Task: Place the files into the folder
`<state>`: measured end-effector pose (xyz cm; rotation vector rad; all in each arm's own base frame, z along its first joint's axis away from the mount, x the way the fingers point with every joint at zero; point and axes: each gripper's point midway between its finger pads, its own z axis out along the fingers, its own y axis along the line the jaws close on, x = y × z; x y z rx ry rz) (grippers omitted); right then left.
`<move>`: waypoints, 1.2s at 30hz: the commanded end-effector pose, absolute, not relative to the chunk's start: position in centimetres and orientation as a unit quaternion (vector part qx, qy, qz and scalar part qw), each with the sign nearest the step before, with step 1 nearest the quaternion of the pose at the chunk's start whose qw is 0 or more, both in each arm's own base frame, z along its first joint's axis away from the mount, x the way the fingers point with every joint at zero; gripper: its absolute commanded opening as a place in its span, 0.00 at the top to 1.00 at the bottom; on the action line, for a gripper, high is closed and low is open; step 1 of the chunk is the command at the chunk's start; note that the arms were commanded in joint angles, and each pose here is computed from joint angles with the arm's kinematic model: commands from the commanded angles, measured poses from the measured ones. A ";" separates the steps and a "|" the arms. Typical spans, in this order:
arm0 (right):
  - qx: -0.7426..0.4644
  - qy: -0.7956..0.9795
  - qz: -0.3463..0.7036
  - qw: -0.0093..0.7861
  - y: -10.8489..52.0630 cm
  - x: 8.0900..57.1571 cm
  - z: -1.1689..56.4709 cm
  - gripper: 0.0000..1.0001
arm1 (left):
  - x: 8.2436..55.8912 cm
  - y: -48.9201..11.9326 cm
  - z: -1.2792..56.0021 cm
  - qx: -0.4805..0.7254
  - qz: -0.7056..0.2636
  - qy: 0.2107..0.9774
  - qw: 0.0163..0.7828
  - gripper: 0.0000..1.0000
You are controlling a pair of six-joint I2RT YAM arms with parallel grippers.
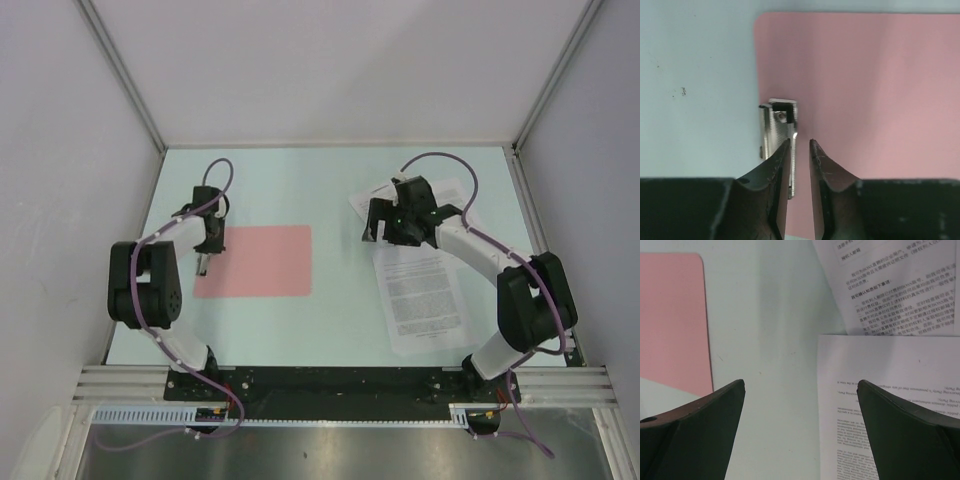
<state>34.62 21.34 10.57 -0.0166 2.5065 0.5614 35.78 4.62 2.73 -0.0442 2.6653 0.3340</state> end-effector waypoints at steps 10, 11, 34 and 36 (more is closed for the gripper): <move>0.082 0.937 0.156 0.302 14.6 32.1 12.4 0.00 | 36.0 1.2 7.3 -0.015 0.094 0.956 0.279 0.84; 0.100 0.938 0.144 0.299 13.7 32.0 12.1 0.00 | 36.7 0.9 8.9 -0.024 0.089 0.951 0.296 0.77; 0.301 0.906 0.131 0.265 2.2 26.8 8.3 0.00 | 31.7 -42.6 6.4 0.230 -0.222 0.902 0.290 0.14; 0.290 0.908 0.143 0.266 3.1 26.6 8.0 0.00 | 32.0 -42.3 6.1 0.216 -0.212 0.906 0.295 0.14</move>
